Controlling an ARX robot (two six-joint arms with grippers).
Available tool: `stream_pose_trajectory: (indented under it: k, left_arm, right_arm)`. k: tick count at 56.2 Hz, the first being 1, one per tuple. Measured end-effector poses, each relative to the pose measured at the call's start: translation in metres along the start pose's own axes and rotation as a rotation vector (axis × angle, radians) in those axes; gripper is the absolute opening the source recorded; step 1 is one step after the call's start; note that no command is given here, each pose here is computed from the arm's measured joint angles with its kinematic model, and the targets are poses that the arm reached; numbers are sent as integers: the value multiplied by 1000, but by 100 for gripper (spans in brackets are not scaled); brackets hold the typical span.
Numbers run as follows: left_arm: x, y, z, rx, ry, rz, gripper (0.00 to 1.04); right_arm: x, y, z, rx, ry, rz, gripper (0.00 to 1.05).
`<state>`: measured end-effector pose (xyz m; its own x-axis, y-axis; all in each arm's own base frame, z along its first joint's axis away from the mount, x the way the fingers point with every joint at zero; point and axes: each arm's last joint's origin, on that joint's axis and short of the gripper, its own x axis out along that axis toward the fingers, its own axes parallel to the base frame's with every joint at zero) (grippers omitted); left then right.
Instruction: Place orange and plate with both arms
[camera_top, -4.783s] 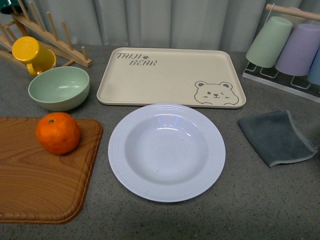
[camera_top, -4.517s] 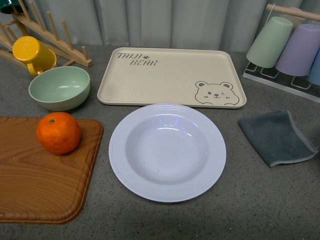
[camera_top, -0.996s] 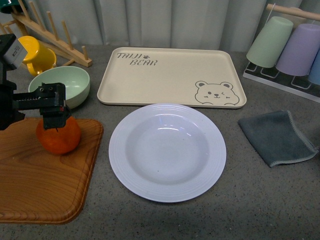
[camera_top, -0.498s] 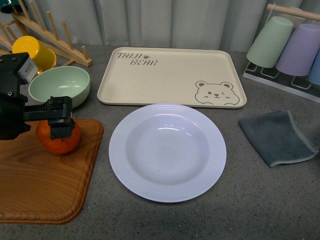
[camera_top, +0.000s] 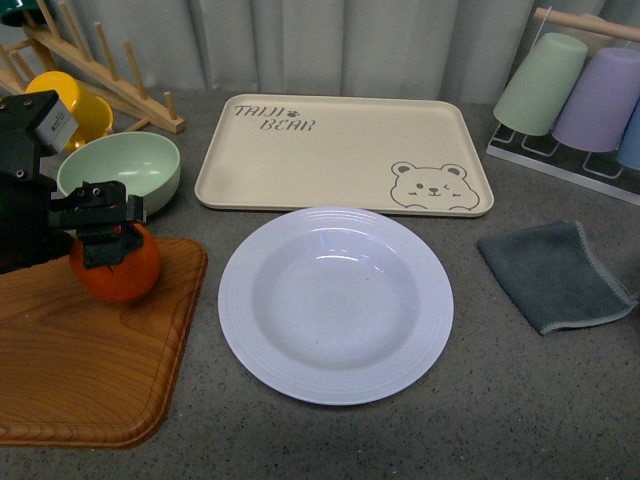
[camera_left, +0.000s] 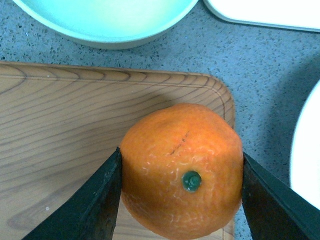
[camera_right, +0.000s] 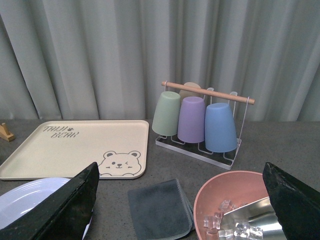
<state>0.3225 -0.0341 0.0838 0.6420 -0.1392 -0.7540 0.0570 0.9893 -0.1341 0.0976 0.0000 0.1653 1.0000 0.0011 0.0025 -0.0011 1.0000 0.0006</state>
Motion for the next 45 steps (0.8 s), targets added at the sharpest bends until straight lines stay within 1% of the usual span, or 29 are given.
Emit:
stream_pose_trajectory:
  k: [8, 15, 32, 45]
  left_arm:
    - [-12, -17, 8, 7, -35, -43, 60]
    - [-20, -44, 10, 35, -52, -85, 60]
    - [-18, -117, -2, 96, -30, -222, 60]
    - [-5, -155, -15, 140, -1, -271, 59]
  right_arm:
    - [0, 0, 0, 0, 0, 0, 96]
    - [0, 0, 0, 0, 0, 0, 96]
    - [0, 0, 0, 0, 0, 0, 96]
    - [0, 0, 0, 0, 0, 0, 96]
